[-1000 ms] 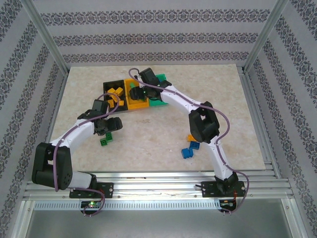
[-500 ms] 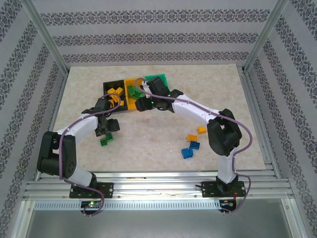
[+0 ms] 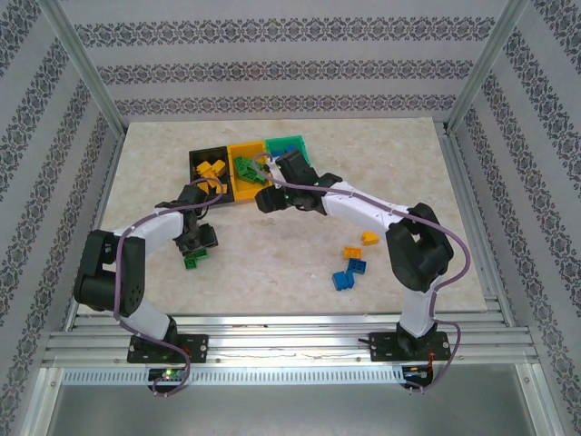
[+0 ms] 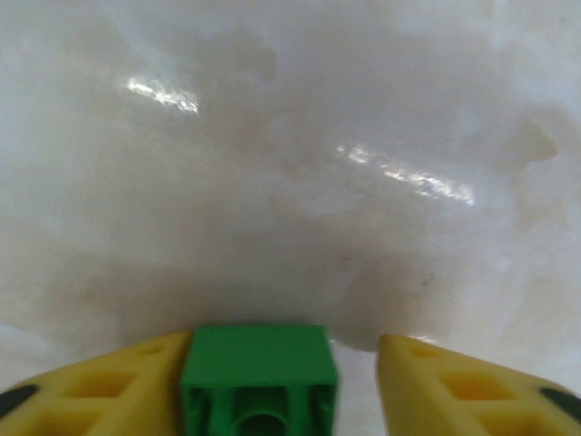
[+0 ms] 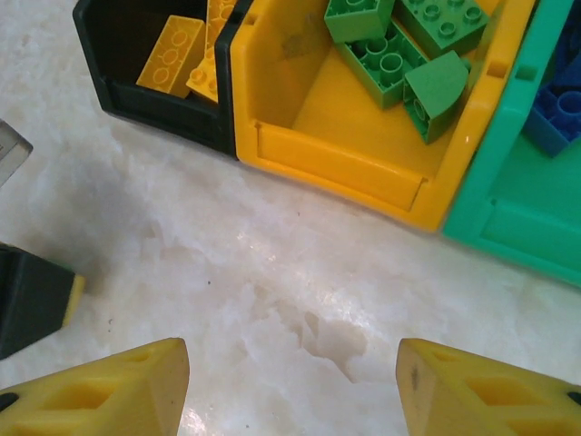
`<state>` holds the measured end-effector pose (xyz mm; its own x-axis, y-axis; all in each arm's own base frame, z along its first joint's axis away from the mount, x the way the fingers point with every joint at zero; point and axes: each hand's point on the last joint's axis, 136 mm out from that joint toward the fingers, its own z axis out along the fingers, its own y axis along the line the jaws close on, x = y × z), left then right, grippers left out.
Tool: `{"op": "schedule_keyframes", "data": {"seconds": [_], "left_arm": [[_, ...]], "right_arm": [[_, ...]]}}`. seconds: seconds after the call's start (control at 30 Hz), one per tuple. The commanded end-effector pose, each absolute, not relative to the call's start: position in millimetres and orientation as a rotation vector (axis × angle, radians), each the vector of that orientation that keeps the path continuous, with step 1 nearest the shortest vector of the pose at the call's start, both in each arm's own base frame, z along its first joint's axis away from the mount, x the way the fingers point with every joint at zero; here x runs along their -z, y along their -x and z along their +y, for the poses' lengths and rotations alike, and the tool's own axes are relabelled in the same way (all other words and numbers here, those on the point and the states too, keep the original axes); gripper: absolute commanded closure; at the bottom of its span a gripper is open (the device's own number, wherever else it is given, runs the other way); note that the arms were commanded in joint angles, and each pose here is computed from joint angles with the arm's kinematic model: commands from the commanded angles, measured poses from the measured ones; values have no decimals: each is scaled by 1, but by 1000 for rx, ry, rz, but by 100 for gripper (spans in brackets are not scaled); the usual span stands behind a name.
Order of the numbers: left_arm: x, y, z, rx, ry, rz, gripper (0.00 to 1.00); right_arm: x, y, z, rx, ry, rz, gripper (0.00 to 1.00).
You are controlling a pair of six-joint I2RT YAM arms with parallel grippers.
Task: Sort the legos into containers by color
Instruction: Pick up the lego from the middle-left of the table, then place the lego in the container.
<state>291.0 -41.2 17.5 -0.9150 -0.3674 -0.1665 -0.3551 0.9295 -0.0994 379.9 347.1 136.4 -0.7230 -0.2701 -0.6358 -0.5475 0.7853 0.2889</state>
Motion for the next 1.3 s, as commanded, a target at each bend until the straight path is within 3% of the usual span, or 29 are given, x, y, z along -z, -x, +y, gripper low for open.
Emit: {"op": "schedule_keyframes", "data": {"seconds": [0.0, 0.13, 0.37, 0.77, 0.9, 1.07, 1.27], "left_arm": [[-18, -294, -51, 158, 531, 2901, 61], [-31, -309, -63, 252, 507, 2850, 71], [-72, -355, -89, 368, 433, 2715, 71], [-138, -481, -128, 416, 270, 2557, 68], [-144, -507, -136, 432, 245, 2544, 63], [-151, -506, -140, 430, 188, 2552, 33], [-157, -457, -113, 288, 168, 2575, 30]], "right_arm": [[-159, -381, 341, -619, 591, 2321, 38], [-156, -376, 332, -612, 574, 2328, 38], [-149, -357, 310, -647, 501, 2343, 38], [-110, -308, 270, -646, 391, 2433, 38], [-107, -301, 262, -629, 376, 2434, 38], [-105, -300, 261, -630, 377, 2427, 38], [-103, -303, 268, -648, 411, 2422, 37]]}}
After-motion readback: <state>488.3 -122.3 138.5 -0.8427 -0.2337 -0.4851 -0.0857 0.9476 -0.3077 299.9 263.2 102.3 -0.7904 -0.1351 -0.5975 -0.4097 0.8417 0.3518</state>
